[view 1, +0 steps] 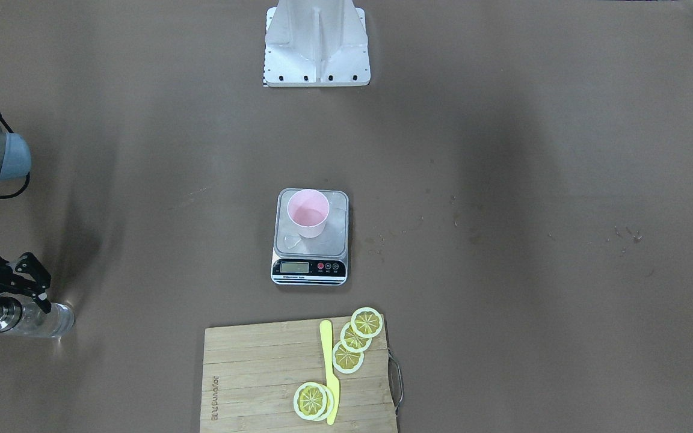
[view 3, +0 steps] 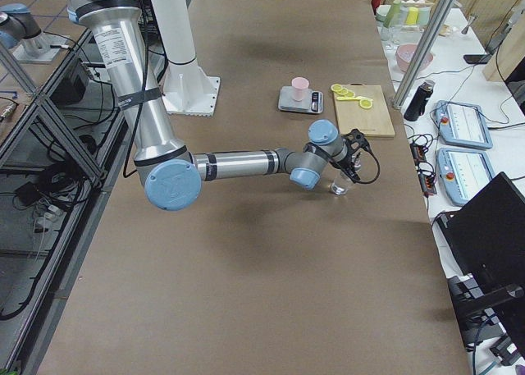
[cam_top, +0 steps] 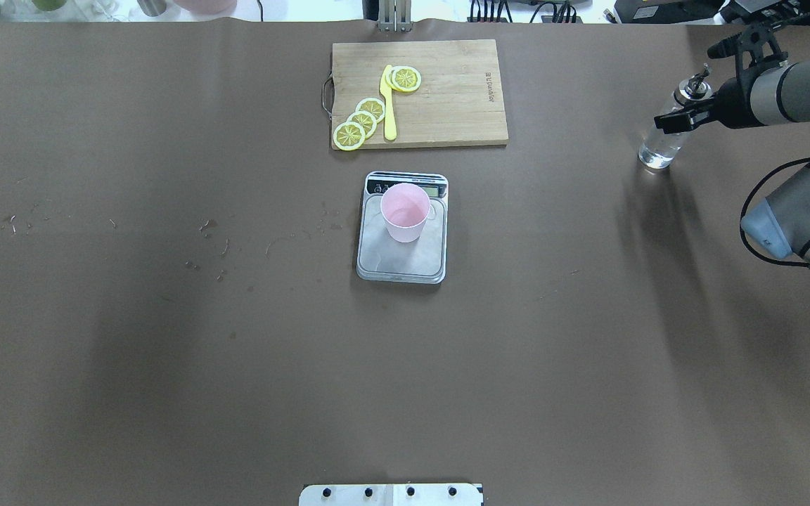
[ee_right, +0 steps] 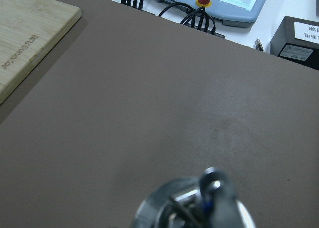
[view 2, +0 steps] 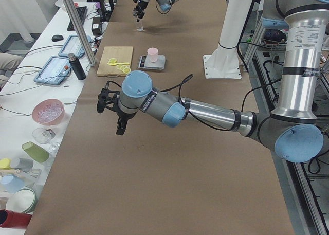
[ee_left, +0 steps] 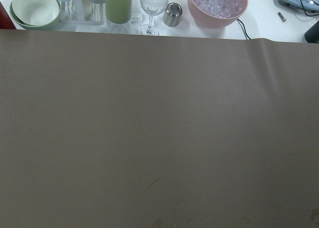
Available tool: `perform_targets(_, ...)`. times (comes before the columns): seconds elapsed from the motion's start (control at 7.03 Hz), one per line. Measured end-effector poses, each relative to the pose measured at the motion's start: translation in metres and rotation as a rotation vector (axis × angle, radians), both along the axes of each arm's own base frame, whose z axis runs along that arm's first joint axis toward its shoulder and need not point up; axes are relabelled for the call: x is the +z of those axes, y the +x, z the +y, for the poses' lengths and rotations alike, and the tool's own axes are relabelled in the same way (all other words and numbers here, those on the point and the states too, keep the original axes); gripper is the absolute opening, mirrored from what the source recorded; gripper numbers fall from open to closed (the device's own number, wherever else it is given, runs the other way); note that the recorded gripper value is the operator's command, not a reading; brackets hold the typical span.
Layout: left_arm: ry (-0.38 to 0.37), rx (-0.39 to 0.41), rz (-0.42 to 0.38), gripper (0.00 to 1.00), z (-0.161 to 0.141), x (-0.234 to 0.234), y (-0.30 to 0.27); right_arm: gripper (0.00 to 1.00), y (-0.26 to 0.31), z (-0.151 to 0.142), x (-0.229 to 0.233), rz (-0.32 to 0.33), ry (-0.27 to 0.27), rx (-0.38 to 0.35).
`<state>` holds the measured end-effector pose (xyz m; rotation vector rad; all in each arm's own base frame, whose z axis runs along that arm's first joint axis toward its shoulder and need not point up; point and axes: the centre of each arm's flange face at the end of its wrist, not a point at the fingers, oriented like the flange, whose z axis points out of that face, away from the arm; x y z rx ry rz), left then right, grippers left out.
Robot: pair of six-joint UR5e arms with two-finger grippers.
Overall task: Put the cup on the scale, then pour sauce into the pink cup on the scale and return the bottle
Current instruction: 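Open the right gripper and pull it back away from the bottle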
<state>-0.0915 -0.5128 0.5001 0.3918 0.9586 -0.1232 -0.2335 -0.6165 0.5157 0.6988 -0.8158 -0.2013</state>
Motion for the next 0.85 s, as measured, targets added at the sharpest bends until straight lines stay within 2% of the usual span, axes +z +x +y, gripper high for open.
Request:
perform_targets(0.57, -0.001, 0.0, 0.0, 0.97, 0.0, 0.0, 0.0, 1.0, 0.002, 0.006, 0.004, 0.0, 0.001, 0.0)
perform_targets(0.85, -0.001, 0.0, 0.0, 0.97, 0.0, 0.0, 0.0, 1.0, 0.013, 0.024, 0.007, -0.005, 0.002, 0.0)
